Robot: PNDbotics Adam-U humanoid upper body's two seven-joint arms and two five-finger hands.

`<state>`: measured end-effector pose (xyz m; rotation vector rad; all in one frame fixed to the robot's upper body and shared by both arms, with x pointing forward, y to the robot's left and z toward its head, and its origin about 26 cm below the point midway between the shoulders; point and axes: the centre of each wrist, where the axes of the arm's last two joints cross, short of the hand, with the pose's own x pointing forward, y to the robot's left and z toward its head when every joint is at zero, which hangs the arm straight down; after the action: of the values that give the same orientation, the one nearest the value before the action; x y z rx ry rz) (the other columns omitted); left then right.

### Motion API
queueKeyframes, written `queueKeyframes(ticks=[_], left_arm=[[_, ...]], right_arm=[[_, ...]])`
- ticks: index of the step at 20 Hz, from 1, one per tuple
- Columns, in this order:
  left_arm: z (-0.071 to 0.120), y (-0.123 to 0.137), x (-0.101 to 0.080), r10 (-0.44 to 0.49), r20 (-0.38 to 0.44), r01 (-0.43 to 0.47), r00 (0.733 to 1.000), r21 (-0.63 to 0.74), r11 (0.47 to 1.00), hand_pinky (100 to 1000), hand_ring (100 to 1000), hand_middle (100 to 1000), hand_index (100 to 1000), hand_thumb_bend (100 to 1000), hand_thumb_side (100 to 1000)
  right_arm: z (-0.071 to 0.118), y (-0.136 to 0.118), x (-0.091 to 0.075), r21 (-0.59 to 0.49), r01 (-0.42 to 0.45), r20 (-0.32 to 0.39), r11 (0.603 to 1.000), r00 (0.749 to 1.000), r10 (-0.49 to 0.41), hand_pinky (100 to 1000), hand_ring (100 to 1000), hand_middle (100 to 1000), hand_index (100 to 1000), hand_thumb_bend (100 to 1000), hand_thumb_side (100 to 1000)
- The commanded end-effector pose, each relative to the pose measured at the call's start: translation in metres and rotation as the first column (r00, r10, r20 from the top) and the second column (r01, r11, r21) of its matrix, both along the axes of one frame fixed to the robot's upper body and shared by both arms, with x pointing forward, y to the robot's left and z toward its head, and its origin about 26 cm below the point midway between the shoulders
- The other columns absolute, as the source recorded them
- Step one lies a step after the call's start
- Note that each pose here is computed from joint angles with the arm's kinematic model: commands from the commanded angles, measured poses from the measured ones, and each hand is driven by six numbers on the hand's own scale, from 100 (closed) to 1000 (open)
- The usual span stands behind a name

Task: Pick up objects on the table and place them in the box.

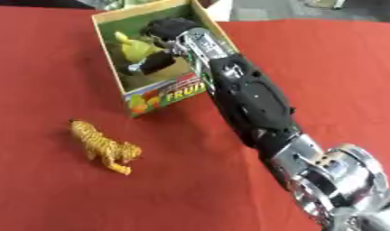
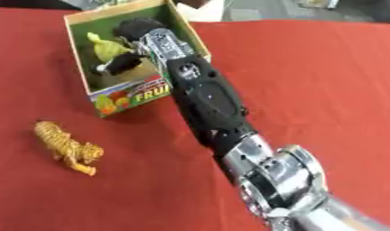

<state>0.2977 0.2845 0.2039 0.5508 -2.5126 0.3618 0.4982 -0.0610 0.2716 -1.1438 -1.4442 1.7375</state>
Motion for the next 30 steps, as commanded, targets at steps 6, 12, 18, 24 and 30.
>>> queueKeyframes(ticks=[6, 12, 18, 24, 30], left_arm=[[0.008, 0.003, -0.003, 0.005, 0.027, -0.005, 1.0, 0.021, 1.0, 451, 503, 568, 710, 100, 967], [0.012, 0.006, -0.003, 0.016, 0.036, -0.018, 0.999, 0.042, 0.999, 451, 506, 573, 714, 100, 958], [0.018, 0.009, -0.003, 0.021, 0.041, -0.025, 0.999, 0.087, 0.996, 453, 513, 585, 729, 100, 944], [0.035, 0.018, -0.003, 0.063, 0.046, -0.073, 0.997, 0.26, 0.963, 457, 527, 611, 760, 100, 885], [0.071, 0.026, -0.004, 0.149, 0.083, -0.17, 0.985, 0.553, 0.816, 467, 555, 666, 819, 100, 781]], right_arm=[[0.064, -0.008, -0.017, 0.156, -0.157, 0.17, 0.975, 0.977, 0.13, 872, 921, 853, 985, 229, 1000], [0.124, -0.047, -0.057, 0.343, -0.382, 0.409, 0.858, 0.883, 0.23, 846, 877, 795, 924, 100, 1000], [0.135, -0.097, -0.1, 0.483, -0.496, 0.471, 0.721, 0.842, 0.264, 857, 860, 791, 904, 100, 1000], [0.114, -0.157, -0.146, 0.655, -0.524, 0.468, 0.544, 0.847, 0.253, 868, 839, 766, 885, 100, 1000], [0.083, -0.199, -0.176, 0.785, -0.496, 0.448, 0.372, 0.868, 0.212, 898, 824, 740, 872, 100, 1000]])
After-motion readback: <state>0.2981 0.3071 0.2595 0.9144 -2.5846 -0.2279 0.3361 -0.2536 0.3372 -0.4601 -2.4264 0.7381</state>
